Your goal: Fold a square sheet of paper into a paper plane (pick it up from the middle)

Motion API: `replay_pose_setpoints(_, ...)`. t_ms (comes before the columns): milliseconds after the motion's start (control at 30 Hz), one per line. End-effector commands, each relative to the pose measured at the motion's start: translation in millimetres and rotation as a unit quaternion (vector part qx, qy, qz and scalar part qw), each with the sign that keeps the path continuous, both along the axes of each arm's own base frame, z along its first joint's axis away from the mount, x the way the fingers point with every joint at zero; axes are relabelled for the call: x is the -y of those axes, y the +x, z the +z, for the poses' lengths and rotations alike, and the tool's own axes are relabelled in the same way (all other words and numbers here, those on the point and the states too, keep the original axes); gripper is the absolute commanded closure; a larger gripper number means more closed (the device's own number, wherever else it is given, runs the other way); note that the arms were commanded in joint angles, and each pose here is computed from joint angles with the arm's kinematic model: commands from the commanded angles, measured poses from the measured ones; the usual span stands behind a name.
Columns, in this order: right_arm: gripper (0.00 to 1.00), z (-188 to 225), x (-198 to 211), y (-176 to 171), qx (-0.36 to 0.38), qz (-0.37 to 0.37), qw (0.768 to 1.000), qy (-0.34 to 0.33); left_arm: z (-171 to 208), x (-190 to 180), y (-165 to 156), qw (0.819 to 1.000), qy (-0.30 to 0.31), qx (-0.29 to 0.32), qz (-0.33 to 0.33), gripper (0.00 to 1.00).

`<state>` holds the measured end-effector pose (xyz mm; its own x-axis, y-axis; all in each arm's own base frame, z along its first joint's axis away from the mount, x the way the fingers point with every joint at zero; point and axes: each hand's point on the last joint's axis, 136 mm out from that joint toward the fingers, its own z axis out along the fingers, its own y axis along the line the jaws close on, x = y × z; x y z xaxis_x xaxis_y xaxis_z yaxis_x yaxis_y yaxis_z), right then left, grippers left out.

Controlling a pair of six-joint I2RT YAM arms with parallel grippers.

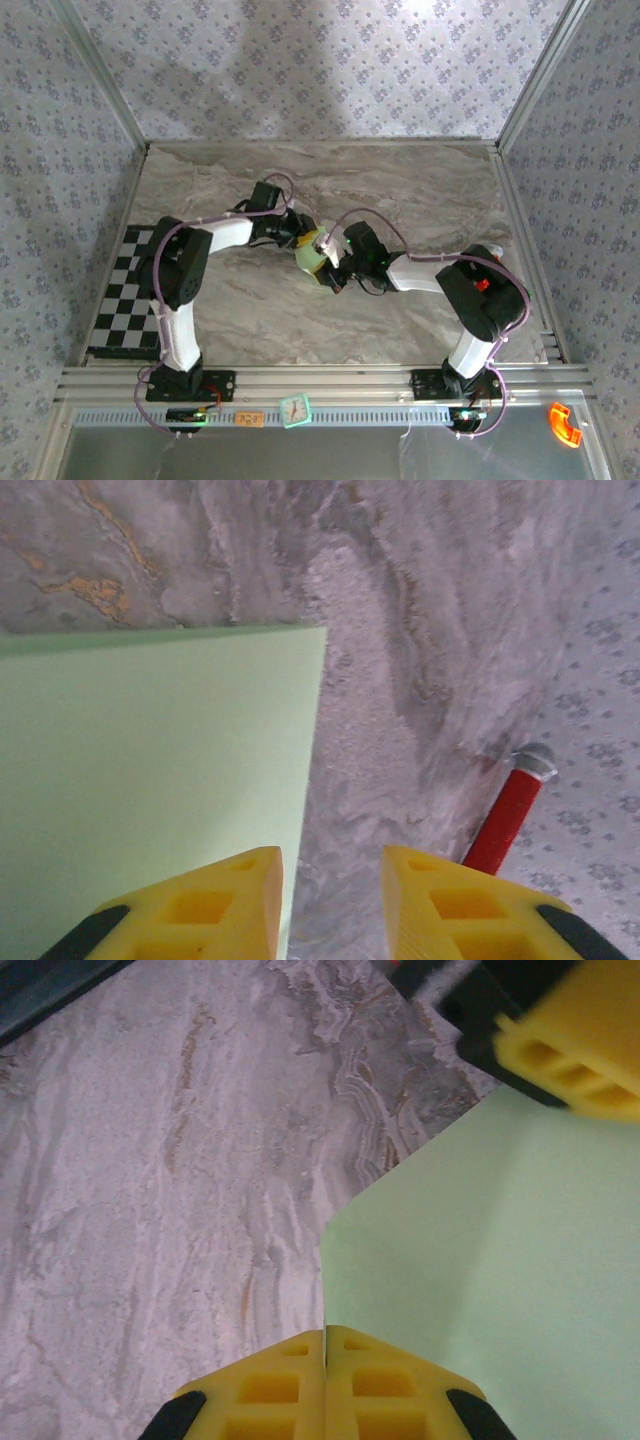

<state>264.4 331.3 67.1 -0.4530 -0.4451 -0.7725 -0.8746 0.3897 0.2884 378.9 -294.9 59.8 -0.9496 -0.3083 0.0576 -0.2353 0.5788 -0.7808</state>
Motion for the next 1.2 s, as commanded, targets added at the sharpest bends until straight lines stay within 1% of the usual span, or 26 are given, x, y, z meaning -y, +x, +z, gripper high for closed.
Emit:
replay_pose_setpoints(0, 0.95, 1, -1, -12, -0.045, 0.014, 0.999, 0.016, -12, 6, -1, 0.999, 0.011, -0.016, -0.026, 0.70)
replay_pose_setpoints(133, 0.95, -2, 1, -9, -0.069, 0.006, 0.997, 0.020, -31, 3, -3, 0.998, 0.038, -0.036, -0.034, 0.74)
replay_pose_setpoints(233, 0.94, -4, 6, -1, -0.076, -0.015, 0.997, 0.016, -41, 3, -9, 0.997, 0.038, -0.055, -0.041, 0.75)
replay_pose_setpoints(400, 0.94, -16, 20, 23, -0.058, -0.082, 0.995, -0.027, -57, -4, -20, 0.994, 0.063, -0.075, -0.051, 0.79)
replay_pose_setpoints(633, 0.94, -23, 28, 40, -0.047, -0.122, 0.990, -0.055, -67, -10, -26, 0.990, 0.092, -0.083, -0.068, 0.81)
replay_pose_setpoints(767, 0.94, -24, 29, 45, -0.040, -0.133, 0.988, -0.063, -69, -9, -28, 0.989, 0.098, -0.083, -0.079, 0.83)
replay_pose_setpoints(967, 0.94, -31, 29, 42, -0.044, -0.129, 0.988, -0.077, -69, -6, -30, 0.988, 0.100, -0.079, -0.091, 0.84)
replay_pose_setpoints(1167, 0.94, -32, 27, 37, -0.055, -0.124, 0.988, -0.075, -69, -5, -30, 0.988, 0.098, -0.077, -0.093, 0.84)
